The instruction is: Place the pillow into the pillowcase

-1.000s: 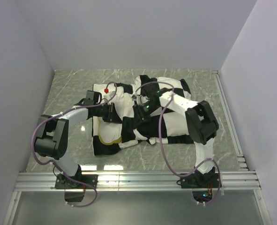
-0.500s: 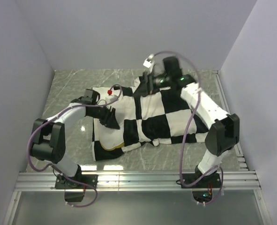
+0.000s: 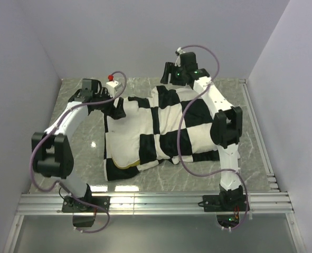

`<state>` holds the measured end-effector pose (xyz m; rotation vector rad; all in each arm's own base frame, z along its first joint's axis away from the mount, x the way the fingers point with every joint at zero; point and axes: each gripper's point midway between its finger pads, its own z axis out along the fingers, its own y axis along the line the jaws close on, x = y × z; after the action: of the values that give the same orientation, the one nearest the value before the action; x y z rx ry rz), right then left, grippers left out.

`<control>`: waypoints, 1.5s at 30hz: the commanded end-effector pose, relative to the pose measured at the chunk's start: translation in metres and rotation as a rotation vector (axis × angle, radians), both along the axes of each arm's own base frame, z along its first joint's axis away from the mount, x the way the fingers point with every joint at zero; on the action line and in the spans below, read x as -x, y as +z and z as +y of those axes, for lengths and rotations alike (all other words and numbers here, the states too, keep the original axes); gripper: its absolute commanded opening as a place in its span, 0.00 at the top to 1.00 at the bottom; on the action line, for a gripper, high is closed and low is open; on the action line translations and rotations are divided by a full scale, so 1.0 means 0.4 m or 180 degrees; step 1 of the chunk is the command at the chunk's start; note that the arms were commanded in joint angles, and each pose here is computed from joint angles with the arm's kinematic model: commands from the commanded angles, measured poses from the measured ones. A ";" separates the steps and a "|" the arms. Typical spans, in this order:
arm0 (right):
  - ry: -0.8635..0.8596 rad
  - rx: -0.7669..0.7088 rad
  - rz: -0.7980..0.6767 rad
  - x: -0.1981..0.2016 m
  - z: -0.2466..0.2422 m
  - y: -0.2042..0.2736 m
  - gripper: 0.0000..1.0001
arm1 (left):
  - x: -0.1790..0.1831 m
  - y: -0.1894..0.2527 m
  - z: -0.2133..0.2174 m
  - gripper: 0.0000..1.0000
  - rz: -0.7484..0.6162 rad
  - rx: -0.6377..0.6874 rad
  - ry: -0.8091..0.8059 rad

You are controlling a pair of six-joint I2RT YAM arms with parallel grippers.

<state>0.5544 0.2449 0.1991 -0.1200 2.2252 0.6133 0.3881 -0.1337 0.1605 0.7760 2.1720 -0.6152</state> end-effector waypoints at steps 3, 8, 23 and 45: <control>-0.0189 -0.0305 -0.0243 -0.064 0.063 0.037 0.18 | -0.169 -0.057 0.046 0.12 -0.0114 -0.0263 0.0572; 0.0082 -0.0220 0.0176 -0.020 0.138 -0.134 0.20 | -0.219 -0.169 0.045 0.15 0.0243 -0.0421 0.0568; 0.1853 -0.1672 0.0374 0.285 0.457 0.156 1.00 | -0.092 -0.088 -0.185 1.00 0.0659 0.1000 -0.0405; 0.0930 -0.0237 0.0219 0.195 0.141 0.068 0.41 | 0.060 -0.013 -0.192 0.59 0.0901 0.1447 0.0007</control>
<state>0.4541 0.3543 0.2113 -0.3474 2.2951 1.1989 0.3808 -0.1997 0.1227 0.3330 2.2441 -1.1609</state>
